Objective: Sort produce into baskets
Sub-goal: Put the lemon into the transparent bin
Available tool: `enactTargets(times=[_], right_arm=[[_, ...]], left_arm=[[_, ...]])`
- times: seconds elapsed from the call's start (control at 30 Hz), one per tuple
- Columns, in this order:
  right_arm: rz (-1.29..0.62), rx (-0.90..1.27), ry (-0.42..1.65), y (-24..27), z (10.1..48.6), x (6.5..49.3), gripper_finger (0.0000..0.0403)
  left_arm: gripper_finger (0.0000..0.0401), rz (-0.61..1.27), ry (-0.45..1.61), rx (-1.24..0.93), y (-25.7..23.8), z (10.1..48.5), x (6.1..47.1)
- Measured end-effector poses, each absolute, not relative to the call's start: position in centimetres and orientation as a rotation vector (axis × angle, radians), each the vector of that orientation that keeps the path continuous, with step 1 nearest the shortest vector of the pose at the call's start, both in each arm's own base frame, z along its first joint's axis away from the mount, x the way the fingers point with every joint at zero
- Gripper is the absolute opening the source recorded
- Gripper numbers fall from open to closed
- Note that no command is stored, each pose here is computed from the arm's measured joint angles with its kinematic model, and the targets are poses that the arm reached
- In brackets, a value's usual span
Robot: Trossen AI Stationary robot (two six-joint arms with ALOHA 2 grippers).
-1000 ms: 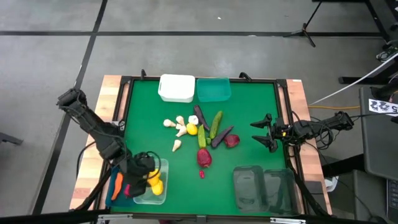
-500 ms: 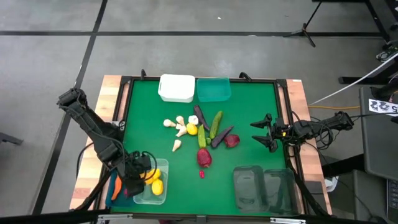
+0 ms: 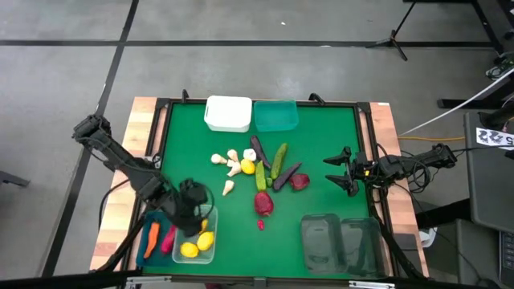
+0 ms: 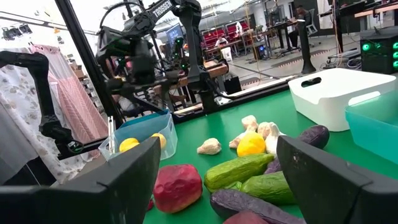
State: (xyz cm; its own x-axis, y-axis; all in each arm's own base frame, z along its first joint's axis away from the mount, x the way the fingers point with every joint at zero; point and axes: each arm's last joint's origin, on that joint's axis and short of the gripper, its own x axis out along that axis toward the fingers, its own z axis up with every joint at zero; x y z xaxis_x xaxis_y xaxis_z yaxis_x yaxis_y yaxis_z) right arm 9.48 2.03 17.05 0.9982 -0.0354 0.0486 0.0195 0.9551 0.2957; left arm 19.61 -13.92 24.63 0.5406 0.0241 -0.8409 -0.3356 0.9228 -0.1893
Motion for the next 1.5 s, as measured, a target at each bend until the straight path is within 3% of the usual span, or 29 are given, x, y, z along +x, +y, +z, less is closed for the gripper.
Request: enactTargets(times=[0.2, 0.5, 0.7, 1.0, 1.5], right_arm=[[-0.028, 0.299, -0.054, 2.0, 17.1, 9.5, 0.0321], [-0.027, 0.299, -0.054, 2.0, 17.1, 9.5, 0.0321], [-0.027, 0.299, -0.054, 2.0, 17.0, 9.5, 0.0321], [-0.028, 0.299, -0.054, 2.0, 17.1, 9.5, 0.0321], [-0.027, 0.299, -0.053, 2.0, 17.0, 9.5, 0.0321]], left_arm=[[0.0292, 0.369, 0.758, -0.062, -10.0, 25.5, 22.8], [0.0292, 0.495, 0.592, 0.118, -3.9, 26.3, 27.9], [0.0292, 0.537, 0.662, 0.156, -1.9, 23.0, 30.7], [0.0292, 0.445, 0.822, 0.162, -0.8, 17.5, 33.2], [0.0292, 0.345, 0.887, 0.142, -0.9, 14.3, 31.8]])
